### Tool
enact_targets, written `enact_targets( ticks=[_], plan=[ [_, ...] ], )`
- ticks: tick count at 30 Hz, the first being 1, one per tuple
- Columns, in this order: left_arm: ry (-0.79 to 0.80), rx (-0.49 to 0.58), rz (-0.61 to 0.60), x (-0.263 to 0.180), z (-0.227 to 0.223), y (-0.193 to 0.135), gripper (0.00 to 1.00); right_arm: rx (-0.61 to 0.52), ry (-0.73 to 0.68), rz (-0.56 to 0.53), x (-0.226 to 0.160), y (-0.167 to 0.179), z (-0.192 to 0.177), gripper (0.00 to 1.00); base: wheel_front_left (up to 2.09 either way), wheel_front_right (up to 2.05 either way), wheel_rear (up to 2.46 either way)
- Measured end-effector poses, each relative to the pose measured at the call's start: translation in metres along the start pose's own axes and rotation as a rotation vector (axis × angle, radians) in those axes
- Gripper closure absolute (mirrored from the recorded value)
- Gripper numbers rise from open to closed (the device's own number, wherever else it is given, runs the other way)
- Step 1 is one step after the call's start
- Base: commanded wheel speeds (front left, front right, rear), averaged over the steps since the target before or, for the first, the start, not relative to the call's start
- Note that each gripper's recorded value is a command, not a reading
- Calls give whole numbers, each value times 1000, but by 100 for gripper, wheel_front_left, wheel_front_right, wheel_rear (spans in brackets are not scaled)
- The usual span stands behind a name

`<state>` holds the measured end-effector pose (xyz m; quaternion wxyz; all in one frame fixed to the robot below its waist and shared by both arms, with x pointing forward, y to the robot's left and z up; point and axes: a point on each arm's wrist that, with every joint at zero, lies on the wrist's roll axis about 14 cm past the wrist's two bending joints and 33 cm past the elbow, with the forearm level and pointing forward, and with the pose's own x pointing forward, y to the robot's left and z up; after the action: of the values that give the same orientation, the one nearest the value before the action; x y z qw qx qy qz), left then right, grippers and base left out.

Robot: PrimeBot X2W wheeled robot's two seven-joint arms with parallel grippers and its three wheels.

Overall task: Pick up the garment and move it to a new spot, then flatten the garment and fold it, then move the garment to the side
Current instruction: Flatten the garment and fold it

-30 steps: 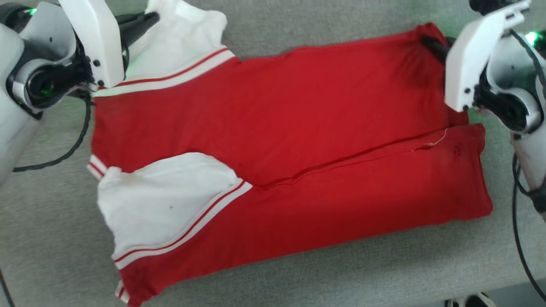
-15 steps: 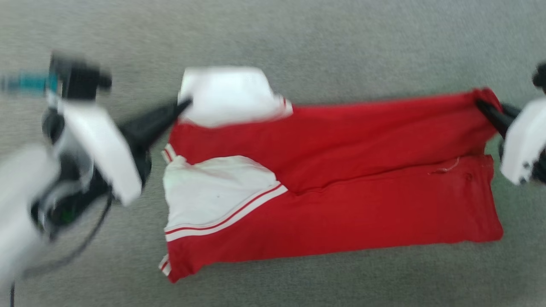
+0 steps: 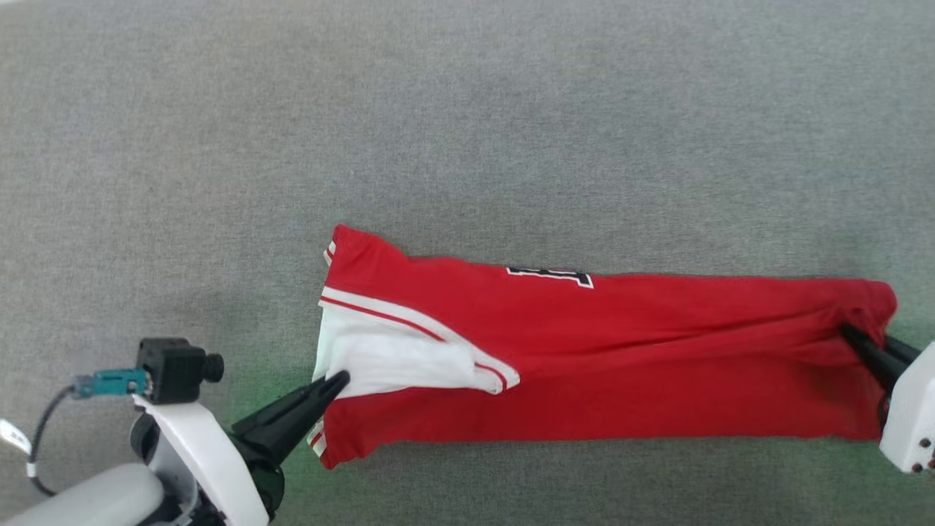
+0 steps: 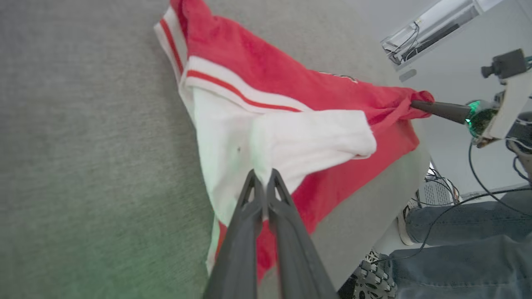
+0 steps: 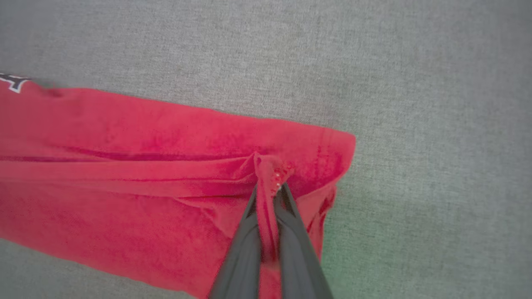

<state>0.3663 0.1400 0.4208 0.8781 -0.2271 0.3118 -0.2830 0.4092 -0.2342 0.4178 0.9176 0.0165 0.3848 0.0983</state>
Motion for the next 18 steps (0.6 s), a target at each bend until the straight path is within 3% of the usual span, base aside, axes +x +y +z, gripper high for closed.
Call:
enact_targets(
  ticks=[6, 10, 11, 13, 14, 15, 17, 18],
  plan=[
    [23, -62, 53, 13, -24, 15, 100, 26, 51, -20, 10, 0, -21, 100, 0, 0, 0],
    [47, -33, 74, 20, -31, 25, 100, 36, 51, -24, 18, 1, -22, 100, 0, 0, 0],
    [47, -18, 70, 22, -30, 25, 100, 36, 48, -21, 19, 2, -22, 94, 0, 0, 0],
    [50, 18, 66, 25, -30, 26, 67, 34, 42, -19, 20, 4, -21, 49, 0, 0, 0],
    [47, 19, 65, 25, -29, 26, 58, 32, 40, -22, 19, 3, -20, 16, 0, 0, 0],
    [41, 21, 63, 25, -28, 25, 38, 30, 37, -26, 18, 1, -19, 0, 0, 0, 0],
    [12, 28, 65, 24, -21, 24, 2, 28, 19, -34, 15, -2, -14, 0, 0, 0, 0],
    [-6, 29, 69, 23, -18, 24, 0, 30, 12, -41, 13, -4, -12, 0, 0, 0, 0]
  ],
)
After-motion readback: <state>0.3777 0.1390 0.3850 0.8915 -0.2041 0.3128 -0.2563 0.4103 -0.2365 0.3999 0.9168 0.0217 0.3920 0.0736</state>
